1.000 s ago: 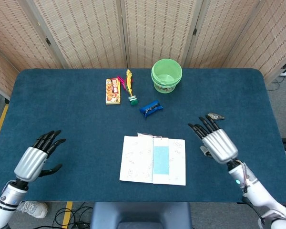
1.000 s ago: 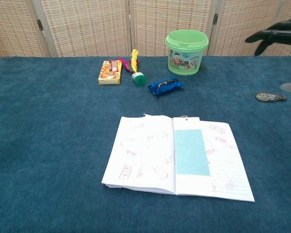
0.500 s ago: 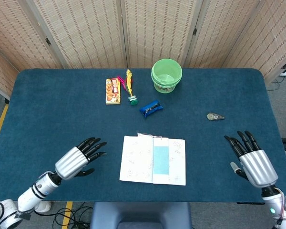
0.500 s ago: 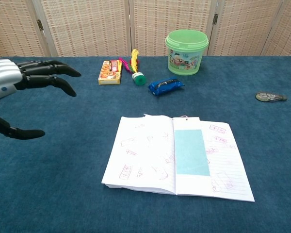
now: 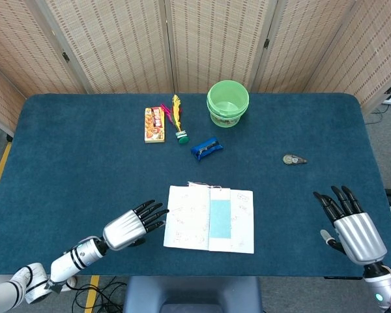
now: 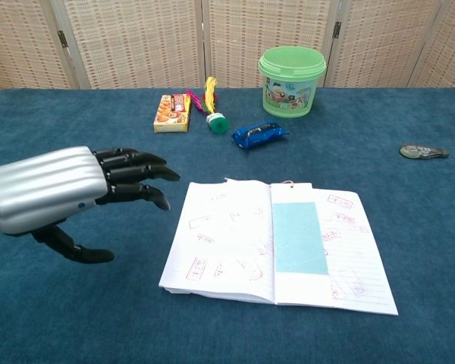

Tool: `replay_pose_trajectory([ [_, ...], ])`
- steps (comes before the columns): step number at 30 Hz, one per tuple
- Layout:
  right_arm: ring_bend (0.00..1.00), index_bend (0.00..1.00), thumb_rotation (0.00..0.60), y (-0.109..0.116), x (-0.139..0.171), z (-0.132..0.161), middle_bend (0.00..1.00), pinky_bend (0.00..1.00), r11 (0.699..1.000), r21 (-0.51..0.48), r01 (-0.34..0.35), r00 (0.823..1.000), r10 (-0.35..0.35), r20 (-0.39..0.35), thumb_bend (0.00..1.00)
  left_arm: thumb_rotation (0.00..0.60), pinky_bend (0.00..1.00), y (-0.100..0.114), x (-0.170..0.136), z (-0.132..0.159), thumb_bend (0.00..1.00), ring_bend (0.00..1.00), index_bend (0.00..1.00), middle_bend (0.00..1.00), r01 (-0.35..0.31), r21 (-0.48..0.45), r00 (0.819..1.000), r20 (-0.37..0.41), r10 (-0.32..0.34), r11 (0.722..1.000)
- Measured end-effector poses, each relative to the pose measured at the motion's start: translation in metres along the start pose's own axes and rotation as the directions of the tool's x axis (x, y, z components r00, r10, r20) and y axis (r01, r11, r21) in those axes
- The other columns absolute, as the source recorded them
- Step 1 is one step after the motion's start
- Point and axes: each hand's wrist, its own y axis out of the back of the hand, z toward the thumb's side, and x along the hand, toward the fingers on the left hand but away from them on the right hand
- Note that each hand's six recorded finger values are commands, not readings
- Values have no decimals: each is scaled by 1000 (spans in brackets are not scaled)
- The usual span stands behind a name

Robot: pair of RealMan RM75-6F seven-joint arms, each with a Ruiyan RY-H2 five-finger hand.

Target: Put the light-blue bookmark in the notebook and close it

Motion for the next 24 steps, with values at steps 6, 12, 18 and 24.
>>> replay_pose_trajectory([
  [6,0,0,600,-2,-2,2,202,0,1000,-7,-5,1000,5,-6,188,600,158,-15,5,7,224,87,217,124,20,10,1000,-5,-20,1000],
  [12,0,0,600,-3,-1,0,202,0,1000,-13,-6,1000,6,0,186,600,157,-24,13,16,224,87,159,124,5,-8,1000,-19,-5,1000],
  [18,0,0,600,-3,0,-2,202,0,1000,-18,-4,1000,4,7,185,600,156,-31,23,25,221,87,108,94,6,4,1000,-17,-6,1000],
  [24,0,0,600,-3,2,-5,202,0,1000,-23,-2,1000,3,19,185,600,156,-38,29,30,210,87,85,83,15,10,1000,-25,-15,1000],
])
